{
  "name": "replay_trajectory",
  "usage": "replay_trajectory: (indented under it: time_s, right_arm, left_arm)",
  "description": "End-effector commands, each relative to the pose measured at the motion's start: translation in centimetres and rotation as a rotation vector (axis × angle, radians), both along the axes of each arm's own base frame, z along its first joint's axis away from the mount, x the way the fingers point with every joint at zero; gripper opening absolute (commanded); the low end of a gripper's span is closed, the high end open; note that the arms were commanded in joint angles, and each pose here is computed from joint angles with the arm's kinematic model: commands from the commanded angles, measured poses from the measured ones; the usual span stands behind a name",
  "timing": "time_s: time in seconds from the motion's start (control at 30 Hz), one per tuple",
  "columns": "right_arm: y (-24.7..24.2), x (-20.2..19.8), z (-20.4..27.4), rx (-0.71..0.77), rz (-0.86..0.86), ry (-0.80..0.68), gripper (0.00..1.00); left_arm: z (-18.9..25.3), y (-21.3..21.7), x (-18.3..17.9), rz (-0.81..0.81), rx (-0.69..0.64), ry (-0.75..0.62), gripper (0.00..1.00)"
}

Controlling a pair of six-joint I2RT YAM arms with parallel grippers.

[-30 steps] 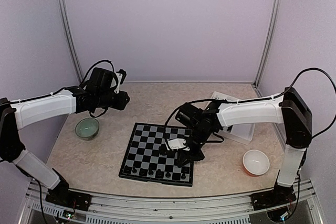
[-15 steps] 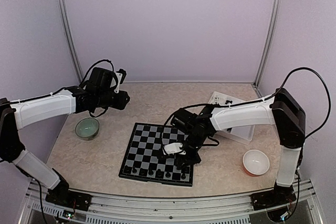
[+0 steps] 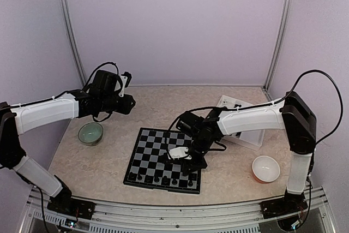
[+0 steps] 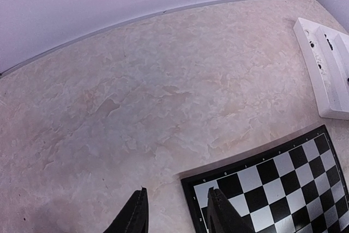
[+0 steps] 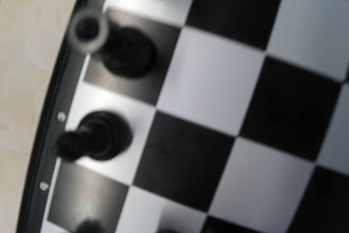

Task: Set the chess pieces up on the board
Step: Place the pawn at b7.

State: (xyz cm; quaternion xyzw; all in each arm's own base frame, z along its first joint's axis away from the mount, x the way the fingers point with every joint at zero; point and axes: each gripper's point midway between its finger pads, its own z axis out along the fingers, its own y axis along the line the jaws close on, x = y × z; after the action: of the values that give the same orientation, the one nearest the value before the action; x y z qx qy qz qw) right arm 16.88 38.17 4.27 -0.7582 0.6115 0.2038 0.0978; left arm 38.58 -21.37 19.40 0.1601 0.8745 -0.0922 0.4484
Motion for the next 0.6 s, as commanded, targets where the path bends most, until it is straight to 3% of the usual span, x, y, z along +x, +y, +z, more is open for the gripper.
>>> replay_trajectory:
  time_s: [0.0, 0.37, 0.47, 0.57]
  right_arm:
    - [1.1, -0.4, 1.0, 0.024, 0.010, 0.020, 0.24]
    - [0.9, -1.0, 3.0, 0.058, 0.036, 0.046, 0.28]
    - [0.6, 0.3, 3.3, 0.066, -0.003, 0.032, 0.26]
    - [0.6, 2.3, 3.3, 0.073, -0.063, 0.006, 0.18]
  left_arm:
    - [1.1, -0.1, -0.1, -0.007, -0.028, -0.027, 0.38]
    - [1.1, -0.4, -0.3, -0.021, -0.032, -0.025, 0.38]
    - [1.1, -0.5, -0.4, -0.024, -0.034, -0.025, 0.38]
    - [1.1, -0.5, -0.4, -0.026, -0.037, -0.023, 0.38]
